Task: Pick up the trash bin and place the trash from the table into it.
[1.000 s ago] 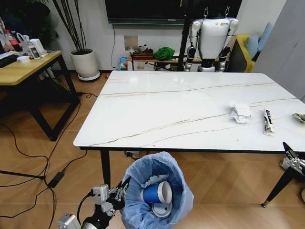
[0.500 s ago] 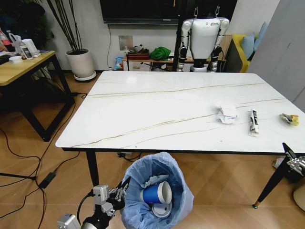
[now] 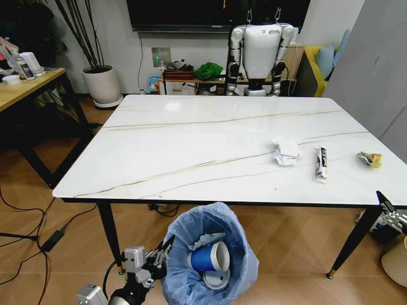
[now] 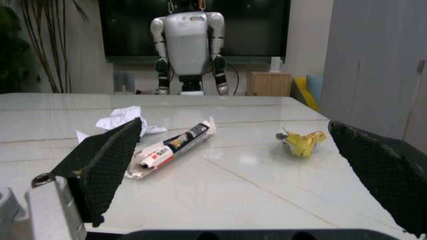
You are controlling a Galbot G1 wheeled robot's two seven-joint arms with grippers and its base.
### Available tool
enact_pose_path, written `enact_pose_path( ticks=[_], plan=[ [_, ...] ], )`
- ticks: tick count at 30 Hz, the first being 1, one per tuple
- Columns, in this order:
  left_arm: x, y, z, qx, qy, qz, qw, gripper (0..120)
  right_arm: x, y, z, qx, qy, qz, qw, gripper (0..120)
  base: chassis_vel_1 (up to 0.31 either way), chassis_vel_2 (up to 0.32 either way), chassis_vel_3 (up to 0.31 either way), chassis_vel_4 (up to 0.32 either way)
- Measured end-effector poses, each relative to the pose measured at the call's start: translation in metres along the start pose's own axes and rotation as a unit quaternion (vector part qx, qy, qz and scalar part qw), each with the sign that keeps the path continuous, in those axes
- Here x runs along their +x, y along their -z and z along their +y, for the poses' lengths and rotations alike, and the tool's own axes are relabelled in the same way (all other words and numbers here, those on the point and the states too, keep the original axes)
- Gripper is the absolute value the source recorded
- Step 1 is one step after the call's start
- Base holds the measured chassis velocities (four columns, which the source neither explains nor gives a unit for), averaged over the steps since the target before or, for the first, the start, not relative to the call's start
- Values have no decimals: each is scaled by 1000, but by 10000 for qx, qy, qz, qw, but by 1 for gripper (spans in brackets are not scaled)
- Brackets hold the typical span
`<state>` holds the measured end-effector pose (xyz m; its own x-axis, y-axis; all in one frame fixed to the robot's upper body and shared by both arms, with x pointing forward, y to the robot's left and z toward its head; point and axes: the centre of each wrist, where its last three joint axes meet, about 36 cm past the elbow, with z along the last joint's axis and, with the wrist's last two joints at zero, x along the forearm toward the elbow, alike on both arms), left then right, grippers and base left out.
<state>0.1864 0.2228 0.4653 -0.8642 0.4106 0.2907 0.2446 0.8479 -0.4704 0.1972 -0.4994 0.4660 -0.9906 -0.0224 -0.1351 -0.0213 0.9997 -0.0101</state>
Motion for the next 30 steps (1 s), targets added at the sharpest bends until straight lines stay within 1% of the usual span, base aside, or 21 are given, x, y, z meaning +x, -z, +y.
enact_pose_path(
  ticks=[17,21,23,25,26,27,28,30],
  plan=[
    [2,-3,-3,55,-29,104,9999,0,-4,-3,-9,65,91,11,9999,100,-96,-99,103,99],
    [2,-4,-3,65,-24,111,9999,0,-9,-4,-11,206,157,-18,9997,100,-31,-35,25,29],
    [2,-5,-3,63,-18,119,9999,0,-17,-1,-13,429,306,27,9986,100,0,0,0,0],
    [3,-5,-3,55,-5,145,9999,0,-36,9,-16,545,540,43,9970,100,0,0,0,0],
    [3,-5,-3,55,-5,145,9999,0,-36,9,-16,545,540,43,9970,100,0,0,0,0],
    [4,-6,-3,54,-1,158,9999,0,-43,13,-17,586,615,112,9963,100,0,0,0,0],
    [5,-6,-3,43,-1,178,9998,0,-55,20,-18,606,712,292,9952,100,0,0,0,0],
    [5,-6,-3,21,-13,199,9998,0,-69,26,-17,509,706,456,9952,100,0,0,0,0]
  ],
)
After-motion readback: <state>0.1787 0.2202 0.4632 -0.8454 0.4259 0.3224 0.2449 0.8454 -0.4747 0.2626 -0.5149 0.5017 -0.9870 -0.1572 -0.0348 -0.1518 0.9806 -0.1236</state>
